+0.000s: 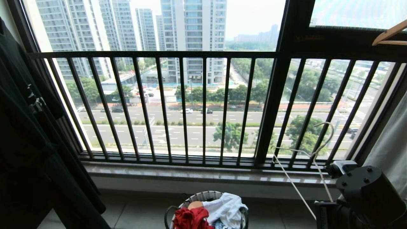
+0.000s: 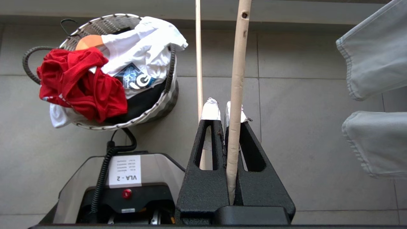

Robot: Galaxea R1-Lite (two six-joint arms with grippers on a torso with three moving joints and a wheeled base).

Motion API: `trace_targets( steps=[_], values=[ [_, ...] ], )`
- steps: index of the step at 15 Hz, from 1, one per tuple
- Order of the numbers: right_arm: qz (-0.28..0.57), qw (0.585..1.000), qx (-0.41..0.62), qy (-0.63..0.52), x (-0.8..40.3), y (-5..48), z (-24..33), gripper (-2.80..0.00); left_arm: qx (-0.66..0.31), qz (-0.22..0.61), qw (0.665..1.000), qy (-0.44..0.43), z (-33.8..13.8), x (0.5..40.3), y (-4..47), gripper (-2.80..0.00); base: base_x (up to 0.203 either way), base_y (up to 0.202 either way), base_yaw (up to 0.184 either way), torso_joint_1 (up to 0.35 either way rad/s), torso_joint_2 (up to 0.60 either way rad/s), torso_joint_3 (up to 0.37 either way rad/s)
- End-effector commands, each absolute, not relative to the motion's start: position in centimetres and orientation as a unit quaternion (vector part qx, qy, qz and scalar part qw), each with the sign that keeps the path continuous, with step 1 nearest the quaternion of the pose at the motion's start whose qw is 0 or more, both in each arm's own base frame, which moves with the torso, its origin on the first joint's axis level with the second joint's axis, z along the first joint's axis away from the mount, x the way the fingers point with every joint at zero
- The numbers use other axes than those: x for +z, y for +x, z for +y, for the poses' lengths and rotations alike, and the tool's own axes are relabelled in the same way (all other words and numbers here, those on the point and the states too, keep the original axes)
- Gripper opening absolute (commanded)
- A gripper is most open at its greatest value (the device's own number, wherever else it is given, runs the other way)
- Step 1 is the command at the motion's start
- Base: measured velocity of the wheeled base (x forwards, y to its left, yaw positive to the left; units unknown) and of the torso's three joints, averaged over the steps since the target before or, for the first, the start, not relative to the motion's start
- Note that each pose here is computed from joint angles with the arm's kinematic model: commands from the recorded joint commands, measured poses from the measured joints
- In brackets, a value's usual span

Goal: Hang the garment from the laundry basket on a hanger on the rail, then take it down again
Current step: Pick up clothes from the basket

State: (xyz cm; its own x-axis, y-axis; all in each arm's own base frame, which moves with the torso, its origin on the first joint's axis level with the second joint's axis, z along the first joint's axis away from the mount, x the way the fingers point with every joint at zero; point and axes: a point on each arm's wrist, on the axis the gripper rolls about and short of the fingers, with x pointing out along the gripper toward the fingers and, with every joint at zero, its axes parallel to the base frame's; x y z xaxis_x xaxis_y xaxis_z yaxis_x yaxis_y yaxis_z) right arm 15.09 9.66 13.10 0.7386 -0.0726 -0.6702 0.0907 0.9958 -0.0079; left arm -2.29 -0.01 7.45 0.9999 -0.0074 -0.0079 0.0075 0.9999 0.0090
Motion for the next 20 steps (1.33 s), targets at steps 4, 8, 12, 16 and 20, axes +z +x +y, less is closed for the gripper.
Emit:
trace_targets(
  steps=[4,8,12,16,20],
  values=[
    [0.356,0.933,-0.044,0.015,13.21,15.03,9.62,-2.80,-0.004,0.005,1.000,0.005,-0.01,7.45,-2.28,-2.80,0.000,0.000,0.000,-0.192,0.51,0.311],
    [0.354,0.934,-0.044,0.017,13.28,14.94,9.55,-2.80,-0.004,0.005,1.000,0.005,-0.01,7.45,-2.28,-2.80,0.000,0.000,0.000,-0.168,0.48,0.313],
    [0.355,0.934,-0.044,0.016,13.24,14.88,9.51,-2.80,-0.004,0.005,1.000,0.005,-0.01,7.45,-2.28,-2.80,0.000,0.000,0.000,-0.134,0.46,0.328],
    [0.354,0.934,-0.044,0.017,13.28,14.90,9.53,-2.80,-0.004,0.005,1.000,0.005,-0.01,7.45,-2.28,-2.80,0.000,0.000,0.000,-0.097,0.45,0.350],
    [0.352,0.935,-0.043,0.019,13.34,14.95,9.56,-2.80,-0.004,0.005,1.000,0.005,-0.01,7.45,-2.28,-2.80,0.000,0.000,0.000,-0.037,0.34,0.298]
  ],
)
